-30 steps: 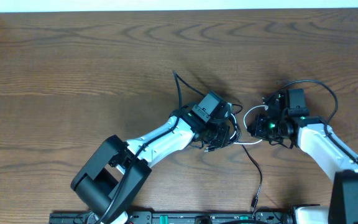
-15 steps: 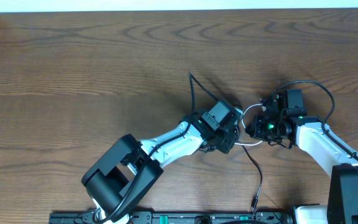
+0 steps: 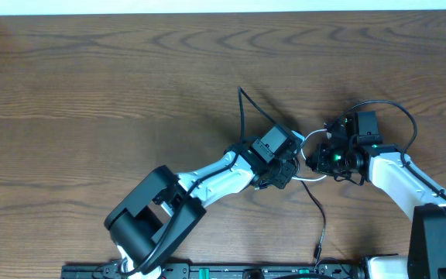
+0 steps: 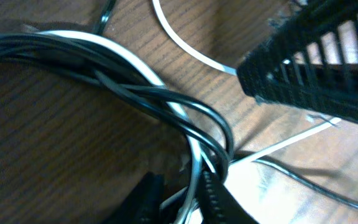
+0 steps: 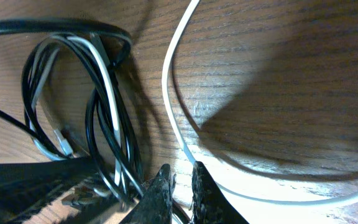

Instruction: Untangle cables

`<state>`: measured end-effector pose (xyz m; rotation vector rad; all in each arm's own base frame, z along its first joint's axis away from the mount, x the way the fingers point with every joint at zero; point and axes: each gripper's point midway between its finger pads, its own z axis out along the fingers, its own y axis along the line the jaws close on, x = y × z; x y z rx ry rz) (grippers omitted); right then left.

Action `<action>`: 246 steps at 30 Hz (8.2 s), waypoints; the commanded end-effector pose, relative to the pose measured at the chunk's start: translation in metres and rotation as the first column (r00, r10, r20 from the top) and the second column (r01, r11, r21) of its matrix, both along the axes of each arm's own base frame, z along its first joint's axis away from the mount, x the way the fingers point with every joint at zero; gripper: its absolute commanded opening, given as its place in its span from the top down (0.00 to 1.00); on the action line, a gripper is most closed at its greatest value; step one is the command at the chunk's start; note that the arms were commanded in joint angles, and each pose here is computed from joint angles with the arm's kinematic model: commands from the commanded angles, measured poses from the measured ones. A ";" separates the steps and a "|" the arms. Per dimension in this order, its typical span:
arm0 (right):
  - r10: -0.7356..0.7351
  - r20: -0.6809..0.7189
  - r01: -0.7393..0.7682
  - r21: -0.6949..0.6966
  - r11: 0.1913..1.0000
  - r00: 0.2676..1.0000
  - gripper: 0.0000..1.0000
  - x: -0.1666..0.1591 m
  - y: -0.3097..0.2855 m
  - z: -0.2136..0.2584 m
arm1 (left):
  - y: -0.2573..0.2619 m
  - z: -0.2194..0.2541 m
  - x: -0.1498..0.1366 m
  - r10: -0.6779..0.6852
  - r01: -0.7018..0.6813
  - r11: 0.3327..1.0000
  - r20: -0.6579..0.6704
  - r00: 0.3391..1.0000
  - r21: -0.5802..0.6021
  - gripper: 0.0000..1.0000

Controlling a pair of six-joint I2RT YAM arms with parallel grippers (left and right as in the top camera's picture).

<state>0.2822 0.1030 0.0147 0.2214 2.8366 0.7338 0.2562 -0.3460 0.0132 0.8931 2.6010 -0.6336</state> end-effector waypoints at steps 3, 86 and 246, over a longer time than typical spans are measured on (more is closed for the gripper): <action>0.025 -0.011 -0.025 0.004 1.000 1.000 0.91 -0.006 0.003 -0.002 | 0.009 -0.026 0.003 0.040 -0.039 0.998 -0.016 0.999 0.058 0.92; 0.056 0.019 -0.058 0.207 0.977 0.998 0.67 0.001 0.033 0.029 | 0.049 0.131 0.078 0.262 -0.266 0.962 0.446 0.856 -0.054 0.38; 0.184 0.252 -0.054 -0.448 0.892 0.950 0.60 0.039 -0.003 0.011 | 0.060 -0.005 0.064 0.363 -0.351 0.926 -0.072 0.929 0.139 0.56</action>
